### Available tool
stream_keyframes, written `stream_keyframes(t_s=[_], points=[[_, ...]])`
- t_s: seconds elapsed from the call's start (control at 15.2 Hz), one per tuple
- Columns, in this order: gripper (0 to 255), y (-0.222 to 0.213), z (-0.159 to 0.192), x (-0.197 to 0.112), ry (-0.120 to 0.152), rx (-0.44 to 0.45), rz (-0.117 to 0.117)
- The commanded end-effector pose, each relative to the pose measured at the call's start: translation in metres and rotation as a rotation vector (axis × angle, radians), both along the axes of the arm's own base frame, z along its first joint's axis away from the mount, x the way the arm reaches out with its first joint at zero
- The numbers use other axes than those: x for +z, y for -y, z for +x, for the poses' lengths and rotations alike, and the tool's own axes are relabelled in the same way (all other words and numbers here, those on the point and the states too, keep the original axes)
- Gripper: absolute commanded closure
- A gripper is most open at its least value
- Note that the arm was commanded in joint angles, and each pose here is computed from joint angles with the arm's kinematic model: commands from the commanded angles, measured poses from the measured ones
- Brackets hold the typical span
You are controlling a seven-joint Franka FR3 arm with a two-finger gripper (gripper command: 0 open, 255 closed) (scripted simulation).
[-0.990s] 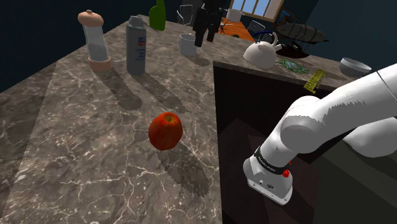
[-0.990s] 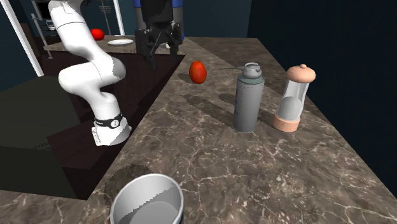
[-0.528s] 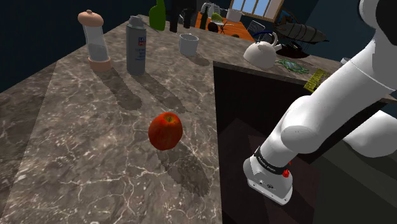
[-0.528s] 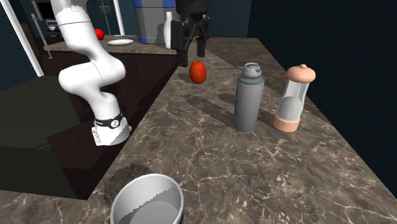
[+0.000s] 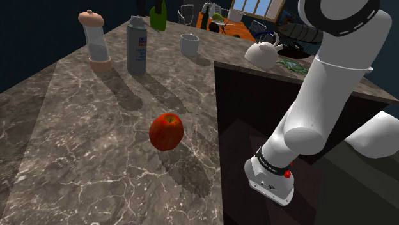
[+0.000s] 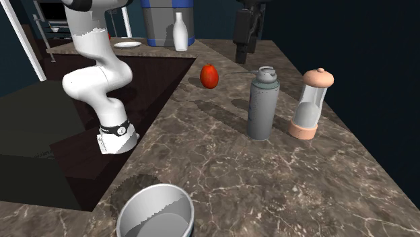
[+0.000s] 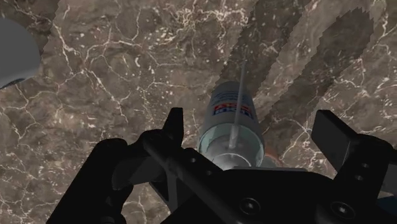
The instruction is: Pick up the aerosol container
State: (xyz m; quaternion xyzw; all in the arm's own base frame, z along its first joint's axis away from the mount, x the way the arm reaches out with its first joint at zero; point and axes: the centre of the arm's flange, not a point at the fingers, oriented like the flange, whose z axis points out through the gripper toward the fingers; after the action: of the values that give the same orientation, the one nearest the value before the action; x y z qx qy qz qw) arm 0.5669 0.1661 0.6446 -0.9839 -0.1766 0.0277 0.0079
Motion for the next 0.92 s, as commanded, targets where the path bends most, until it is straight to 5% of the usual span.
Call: stream_keyframes(t_s=[0.0,0.53,0.59,0.86], points=[[0,-0.002,0.011,-0.005,-0.003,0.007,0.0],[0,-0.002,0.011,-0.04,-0.003,0.007,0.0],[255,-0.001,0.01,-0.04,-0.003,0.007,0.0],[255,-0.001,0.01,-0.039,-0.003,0.007,0.0]])
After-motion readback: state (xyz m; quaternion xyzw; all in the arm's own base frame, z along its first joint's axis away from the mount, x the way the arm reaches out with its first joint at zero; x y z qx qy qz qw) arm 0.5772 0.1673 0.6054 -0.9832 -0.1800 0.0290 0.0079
